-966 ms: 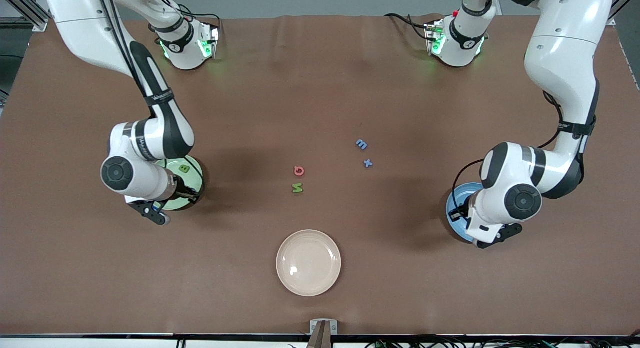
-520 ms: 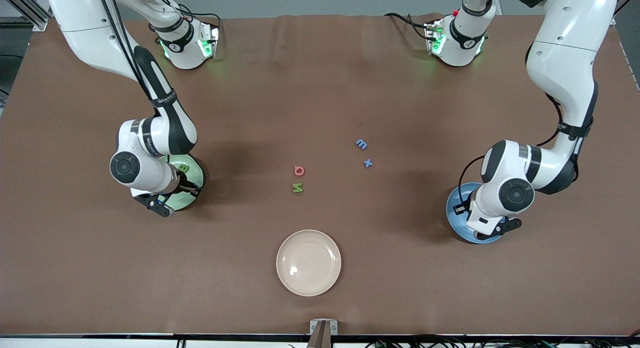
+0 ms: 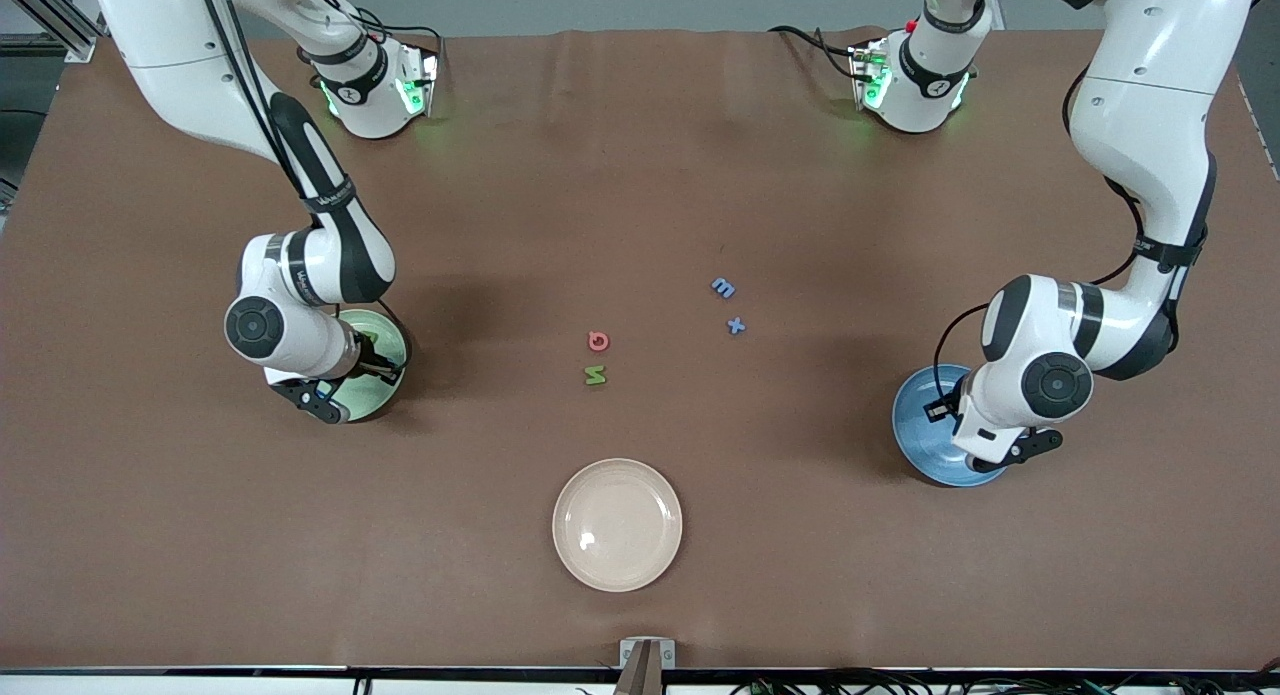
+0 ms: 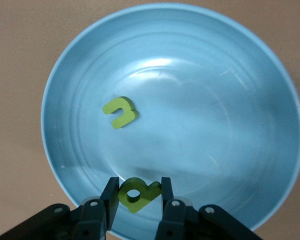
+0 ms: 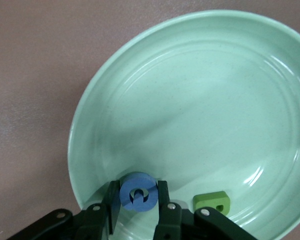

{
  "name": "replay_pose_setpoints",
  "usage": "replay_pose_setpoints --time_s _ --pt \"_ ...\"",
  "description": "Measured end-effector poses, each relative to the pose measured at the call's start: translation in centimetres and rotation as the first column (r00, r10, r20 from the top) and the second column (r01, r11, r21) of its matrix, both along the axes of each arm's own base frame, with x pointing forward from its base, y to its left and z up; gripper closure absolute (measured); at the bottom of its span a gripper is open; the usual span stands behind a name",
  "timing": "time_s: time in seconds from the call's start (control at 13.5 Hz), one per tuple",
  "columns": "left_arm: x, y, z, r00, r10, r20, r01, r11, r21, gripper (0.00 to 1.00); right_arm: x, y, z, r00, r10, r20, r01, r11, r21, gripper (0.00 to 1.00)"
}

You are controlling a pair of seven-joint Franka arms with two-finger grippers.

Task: Sort upper and lower case letters into plates
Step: 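Drop the C into the green plate while the left drops d into blue, then reach the right gripper to the green N while the left reaches blue x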

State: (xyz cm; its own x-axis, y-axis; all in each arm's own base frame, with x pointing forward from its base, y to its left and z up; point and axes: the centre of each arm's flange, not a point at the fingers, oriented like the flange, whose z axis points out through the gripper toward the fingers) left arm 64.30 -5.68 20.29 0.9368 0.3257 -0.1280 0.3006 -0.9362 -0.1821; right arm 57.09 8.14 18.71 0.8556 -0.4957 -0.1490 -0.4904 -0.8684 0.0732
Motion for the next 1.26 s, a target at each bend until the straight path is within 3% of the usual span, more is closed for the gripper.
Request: replay_pose_setpoints --time_s 0.15,0.37,0.45,0.52,0.67,0.82,1.04,1.26 --pt "0.0 1.5 0.2 1.000 -0.025 -0.003 0.025 1.000 -0.003 0.62 0.2 -1.0 0.6 1.000 0.010 0.007 -0.010 1.000 0.006 0.50" --pt "0.3 4.3 0.4 0.998 -0.057 0.014 0.057 0.998 0.024 0.62 1.4 -0.3 4.0 1.000 0.006 -0.019 -0.006 1.000 0.015 0.17" --pt "0.4 4.7 0.3 0.998 -0.060 0.023 0.060 0.998 0.026 0.62 2.1 0.9 5.8 1.000 -0.018 -0.012 0.018 1.000 0.016 0.05" --pt "0.3 4.8 0.2 0.998 -0.063 0.025 0.062 0.998 0.026 0.62 2.7 3.1 7.2 0.999 -0.054 0.006 0.054 0.998 0.013 0.00" --pt "0.2 4.5 0.1 0.997 -0.067 0.024 0.067 0.997 0.024 0.58 2.4 10.1 8.4 0.991 -0.123 0.053 0.122 0.992 0.008 0.00" --pt "0.2 4.3 0.1 0.997 -0.070 0.029 0.070 0.997 0.022 0.36 1.2 17.0 7.2 0.980 -0.176 0.096 0.176 0.984 0.013 0.00" --pt "0.5 3.2 1.2 0.996 -0.079 0.049 0.078 0.997 0.016 0.04 0.8 23.6 3.9 0.953 -0.284 0.109 0.285 0.958 0.005 0.00" --pt "0.6 -0.4 4.1 0.995 -0.025 0.097 0.026 1.000 -0.008 0.00 1.1 27.9 1.9 0.900 -0.420 0.118 0.423 0.906 0.003 0.00"
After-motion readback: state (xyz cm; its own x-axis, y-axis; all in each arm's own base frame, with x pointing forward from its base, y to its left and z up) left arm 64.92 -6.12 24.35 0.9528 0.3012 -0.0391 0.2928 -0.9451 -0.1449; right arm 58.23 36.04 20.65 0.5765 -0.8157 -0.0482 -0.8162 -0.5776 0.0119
